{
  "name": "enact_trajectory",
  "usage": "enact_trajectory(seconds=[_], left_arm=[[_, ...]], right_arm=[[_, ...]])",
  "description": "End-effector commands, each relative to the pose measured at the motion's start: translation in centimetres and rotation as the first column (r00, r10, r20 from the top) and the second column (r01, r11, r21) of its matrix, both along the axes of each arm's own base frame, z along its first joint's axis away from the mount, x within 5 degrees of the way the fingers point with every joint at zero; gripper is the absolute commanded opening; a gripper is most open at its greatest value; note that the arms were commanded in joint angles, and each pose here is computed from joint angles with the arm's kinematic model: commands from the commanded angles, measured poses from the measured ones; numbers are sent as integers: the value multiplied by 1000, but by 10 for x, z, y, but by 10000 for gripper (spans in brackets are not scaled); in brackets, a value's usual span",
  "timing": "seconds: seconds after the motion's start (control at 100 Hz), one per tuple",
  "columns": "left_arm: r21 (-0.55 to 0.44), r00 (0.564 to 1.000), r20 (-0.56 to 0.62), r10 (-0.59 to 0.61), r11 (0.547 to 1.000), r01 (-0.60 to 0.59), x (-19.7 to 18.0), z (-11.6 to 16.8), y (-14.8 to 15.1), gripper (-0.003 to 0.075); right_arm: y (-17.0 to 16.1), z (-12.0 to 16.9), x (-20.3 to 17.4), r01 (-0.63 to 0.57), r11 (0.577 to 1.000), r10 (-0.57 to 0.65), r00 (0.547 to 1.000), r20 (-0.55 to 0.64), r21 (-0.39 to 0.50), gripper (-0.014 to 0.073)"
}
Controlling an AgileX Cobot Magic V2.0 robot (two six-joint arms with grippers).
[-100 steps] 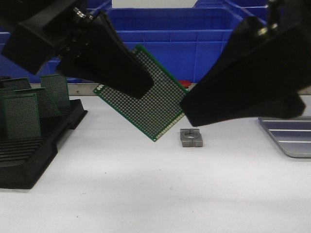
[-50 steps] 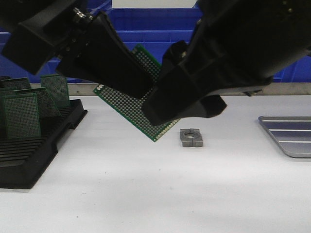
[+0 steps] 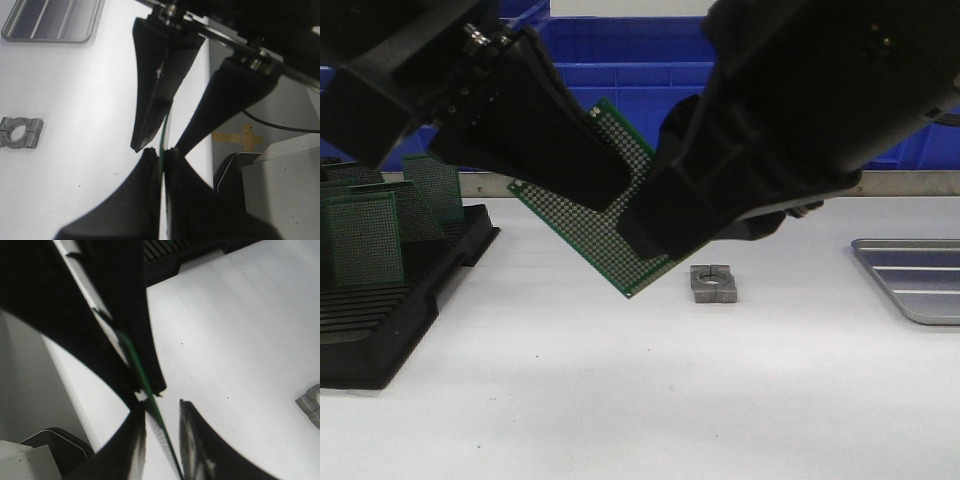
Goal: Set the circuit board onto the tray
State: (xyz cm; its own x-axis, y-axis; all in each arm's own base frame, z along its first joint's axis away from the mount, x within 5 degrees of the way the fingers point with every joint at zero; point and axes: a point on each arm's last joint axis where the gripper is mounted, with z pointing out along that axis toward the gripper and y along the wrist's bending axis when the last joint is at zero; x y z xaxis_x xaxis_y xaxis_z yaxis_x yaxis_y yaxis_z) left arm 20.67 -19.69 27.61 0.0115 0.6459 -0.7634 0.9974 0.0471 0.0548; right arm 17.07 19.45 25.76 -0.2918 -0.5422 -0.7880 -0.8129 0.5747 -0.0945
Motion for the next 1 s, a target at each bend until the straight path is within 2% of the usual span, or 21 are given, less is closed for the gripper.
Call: enact_trajectory(seconds=[0.0,0.08,0.23,0.31,0.47,0.58,0.68,0.82,0.99], left_arm=[[-107,999,-29,42,993,-45,-3,20,-5,17],[-112,999,-23,45,993,-48,-1,23,-5,127],[-122,998,7,61,991,-60,4,30,-3,445],[-122,997,26,74,990,-71,7,33,-2,524],[-124,992,57,112,987,-104,17,39,6,526],[-134,986,76,148,981,-137,24,46,15,526],[-141,979,85,184,975,-171,31,49,23,526],[-139,978,77,195,973,-183,34,49,29,526],[-139,978,77,195,973,-183,34,49,29,526]], right_arm=[[3,21,5,25,994,-32,997,71,106,-121],[2,21,5,25,994,-32,997,66,104,-121],[2,19,4,25,996,-29,999,45,89,-121],[1,18,3,32,996,-34,999,25,86,-121],[-2,18,6,80,990,-78,997,-26,116,-121],[-17,15,18,190,973,-175,978,-112,134,-121],[-39,12,33,317,939,-289,938,-191,133,-121],[-81,11,58,511,848,-470,846,-251,137,-121],[-142,3,80,715,691,-661,685,-305,109,-121]])
